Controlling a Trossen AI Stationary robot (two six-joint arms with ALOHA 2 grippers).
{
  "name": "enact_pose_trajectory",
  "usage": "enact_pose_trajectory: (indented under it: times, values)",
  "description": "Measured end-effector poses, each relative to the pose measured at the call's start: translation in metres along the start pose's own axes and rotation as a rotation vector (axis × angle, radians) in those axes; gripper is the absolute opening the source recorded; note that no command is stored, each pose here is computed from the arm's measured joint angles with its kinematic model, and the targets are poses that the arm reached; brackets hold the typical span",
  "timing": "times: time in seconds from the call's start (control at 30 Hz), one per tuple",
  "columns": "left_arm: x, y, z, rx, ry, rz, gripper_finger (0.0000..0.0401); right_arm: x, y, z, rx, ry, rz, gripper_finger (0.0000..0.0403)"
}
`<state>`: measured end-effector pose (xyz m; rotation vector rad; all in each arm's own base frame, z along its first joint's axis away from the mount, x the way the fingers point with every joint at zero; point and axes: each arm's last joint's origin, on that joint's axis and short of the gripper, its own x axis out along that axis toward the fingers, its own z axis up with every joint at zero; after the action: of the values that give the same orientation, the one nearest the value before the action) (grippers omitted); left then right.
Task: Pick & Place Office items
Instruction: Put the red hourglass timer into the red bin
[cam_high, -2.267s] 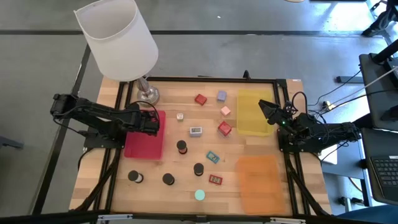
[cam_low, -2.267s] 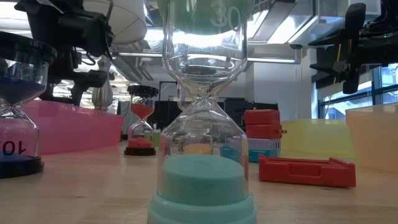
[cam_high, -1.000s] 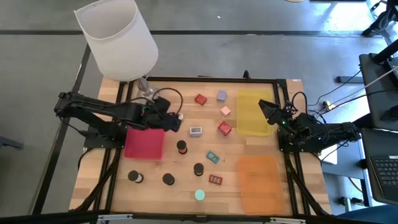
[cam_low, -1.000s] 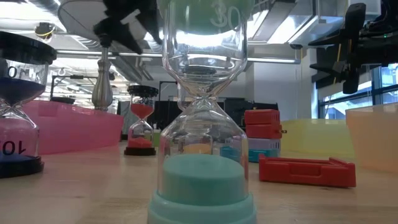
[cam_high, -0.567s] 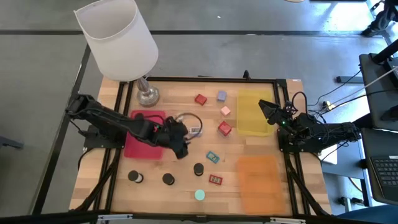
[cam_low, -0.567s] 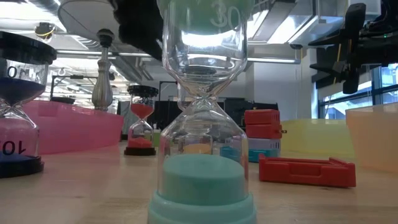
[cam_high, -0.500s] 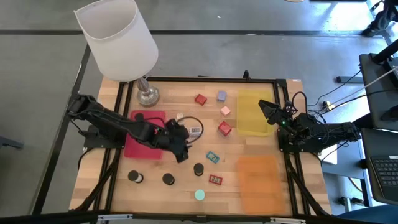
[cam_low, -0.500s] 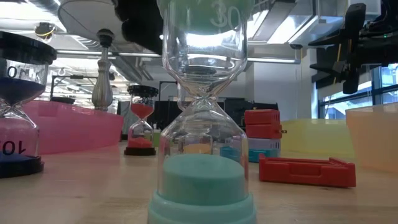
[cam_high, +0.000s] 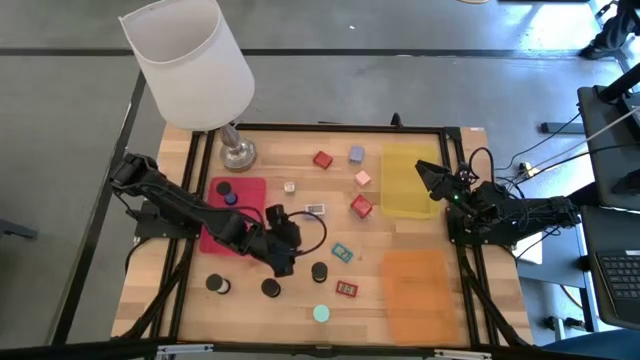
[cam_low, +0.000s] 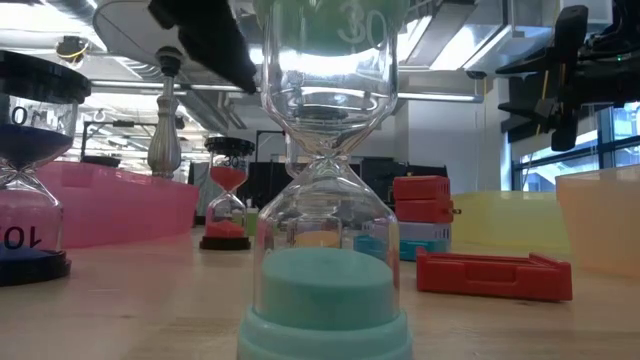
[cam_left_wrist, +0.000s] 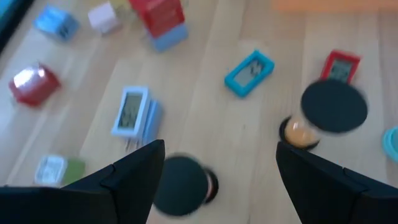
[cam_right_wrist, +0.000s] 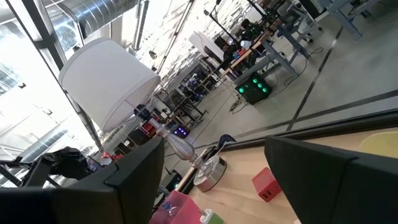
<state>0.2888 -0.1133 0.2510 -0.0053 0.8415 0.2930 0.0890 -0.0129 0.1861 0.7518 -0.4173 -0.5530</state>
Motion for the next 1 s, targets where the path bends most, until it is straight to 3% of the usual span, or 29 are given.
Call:
enact_pose_trajectory:
  times: [0.57,1.0]
  values:
    - [0.017,0.011,-0.034,-0.049,0.111,0.118,0.0306,0.0,0.0,0.0,-0.001,0.001,-0.001,0.0281]
    - [0.042,0.024,-0.041,-0.206,0.097,0.054,0.0306,0.0,0.0,0.0,-0.001,0.001,0.0,0.0281]
